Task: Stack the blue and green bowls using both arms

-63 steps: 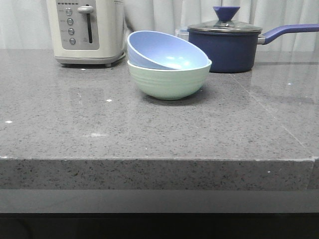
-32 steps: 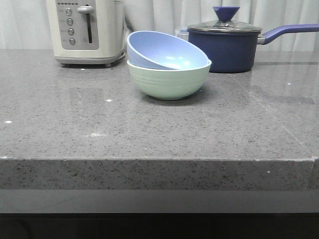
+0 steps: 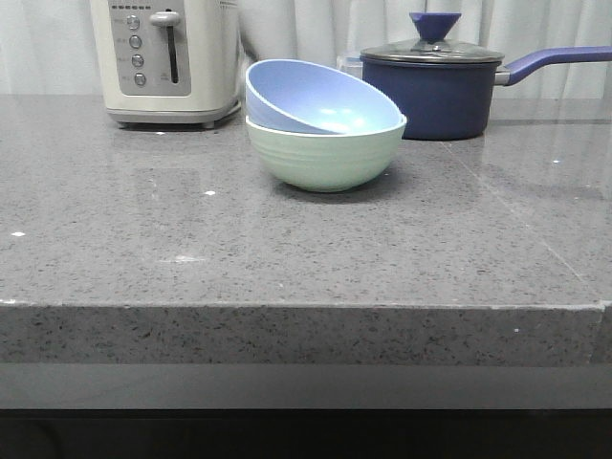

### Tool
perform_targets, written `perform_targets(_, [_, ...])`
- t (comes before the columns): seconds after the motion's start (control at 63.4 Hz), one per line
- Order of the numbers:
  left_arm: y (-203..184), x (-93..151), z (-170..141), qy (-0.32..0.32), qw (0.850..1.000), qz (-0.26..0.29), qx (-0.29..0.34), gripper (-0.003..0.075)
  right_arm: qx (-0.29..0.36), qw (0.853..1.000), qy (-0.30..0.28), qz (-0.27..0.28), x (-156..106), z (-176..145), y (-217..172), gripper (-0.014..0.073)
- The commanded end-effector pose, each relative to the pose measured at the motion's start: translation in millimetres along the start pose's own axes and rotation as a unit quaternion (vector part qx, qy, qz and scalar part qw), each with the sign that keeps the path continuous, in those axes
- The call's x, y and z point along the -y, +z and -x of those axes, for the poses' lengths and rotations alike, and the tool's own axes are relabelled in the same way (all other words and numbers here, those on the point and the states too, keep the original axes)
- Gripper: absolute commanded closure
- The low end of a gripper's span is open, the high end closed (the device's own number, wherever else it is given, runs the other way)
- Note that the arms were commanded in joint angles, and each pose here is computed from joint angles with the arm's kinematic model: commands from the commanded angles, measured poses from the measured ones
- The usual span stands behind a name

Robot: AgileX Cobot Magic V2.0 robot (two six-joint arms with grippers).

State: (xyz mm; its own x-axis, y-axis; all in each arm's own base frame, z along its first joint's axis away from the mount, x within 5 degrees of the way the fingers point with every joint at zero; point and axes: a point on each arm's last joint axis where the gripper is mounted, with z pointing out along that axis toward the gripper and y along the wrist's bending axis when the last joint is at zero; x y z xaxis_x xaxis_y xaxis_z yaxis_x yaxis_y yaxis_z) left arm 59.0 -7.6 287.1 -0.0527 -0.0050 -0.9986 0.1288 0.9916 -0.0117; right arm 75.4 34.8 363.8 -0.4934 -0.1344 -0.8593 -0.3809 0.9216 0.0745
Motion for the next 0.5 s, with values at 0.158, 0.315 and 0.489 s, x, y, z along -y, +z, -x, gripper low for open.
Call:
perform_targets(0.158, [-2, -4, -58, -0.024, 0.996, 0.026, 0.083, 0.074, 0.047, 0.999, -0.004, -0.005, 0, 12, -5, 0.0659])
perform_targets(0.315, [-1, -4, -76, -0.052, 0.995, 0.025, 0.079, 0.074, 0.047, 0.999, -0.004, -0.005, 0, 12, -5, 0.0659])
perform_targets(0.489, [-1, -4, -76, -0.052, 0.995, 0.025, 0.079, 0.074, 0.047, 0.999, -0.004, -0.005, 1, 12, -4, 0.0659])
